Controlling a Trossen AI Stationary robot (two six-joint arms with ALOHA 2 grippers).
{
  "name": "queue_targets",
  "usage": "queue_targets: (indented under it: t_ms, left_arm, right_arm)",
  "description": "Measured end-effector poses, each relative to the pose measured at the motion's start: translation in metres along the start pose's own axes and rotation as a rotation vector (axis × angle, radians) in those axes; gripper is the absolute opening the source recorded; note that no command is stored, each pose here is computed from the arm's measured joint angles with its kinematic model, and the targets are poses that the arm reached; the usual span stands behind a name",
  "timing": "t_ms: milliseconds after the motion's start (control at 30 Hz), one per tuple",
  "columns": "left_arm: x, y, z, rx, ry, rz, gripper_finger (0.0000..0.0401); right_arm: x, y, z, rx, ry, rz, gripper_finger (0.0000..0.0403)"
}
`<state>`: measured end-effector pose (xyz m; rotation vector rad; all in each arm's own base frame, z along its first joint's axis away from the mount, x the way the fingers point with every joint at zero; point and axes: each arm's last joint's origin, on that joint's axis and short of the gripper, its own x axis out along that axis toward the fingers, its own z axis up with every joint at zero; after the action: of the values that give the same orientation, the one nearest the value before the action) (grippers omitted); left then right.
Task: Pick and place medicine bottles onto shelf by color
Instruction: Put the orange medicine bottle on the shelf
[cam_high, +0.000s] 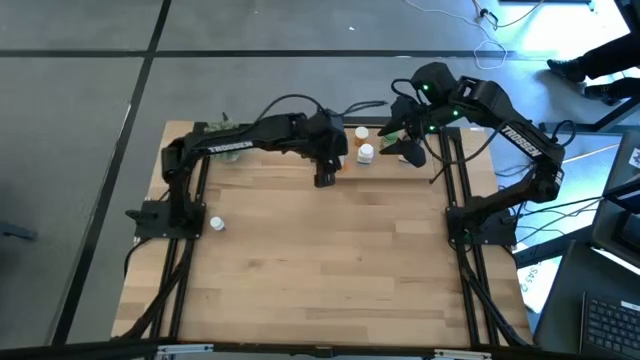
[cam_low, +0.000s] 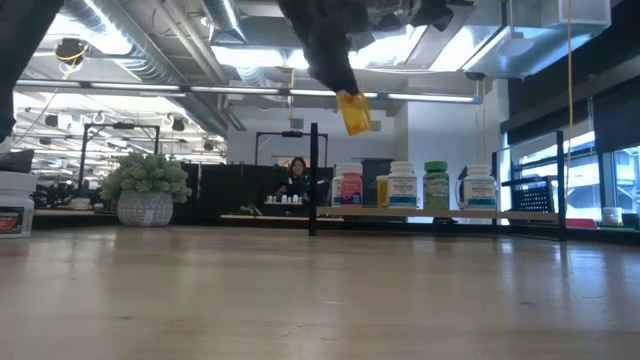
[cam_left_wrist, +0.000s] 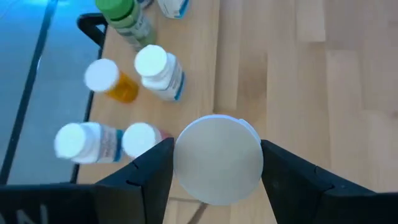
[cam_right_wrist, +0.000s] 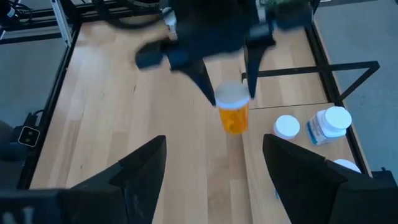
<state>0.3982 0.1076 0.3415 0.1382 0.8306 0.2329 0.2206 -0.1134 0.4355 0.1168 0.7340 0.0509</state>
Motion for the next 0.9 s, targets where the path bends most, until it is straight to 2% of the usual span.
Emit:
queue_targets:
  t_ms: [300,467,700,900]
  left_arm:
    - [0.053,-0.008,-0.013,0.011,0.109,-0.024,0.0208]
    - [0.071,-0.011,-0.020,0.013,0.152,-0.032,0.0208]
    - [0.072,-0.025,-0.018,0.046,0.130,-0.164,0.0208]
    - [0.070,-0.041,-0.016,0.084,0.123,-0.192,0.0208]
  right_arm:
    - [0.000,0.000,0.000,-0.004,-0.001,-0.001,0.0269]
    - [0.000,0.000,0.000,-0.005,-0.002,-0.002,0.0269]
    - [0.000,0.000,0.001,-0.033,-0.006,-0.003,0.0269]
    - [0.000,0.000,0.001,-0.033,-0.006,-0.002,0.0269]
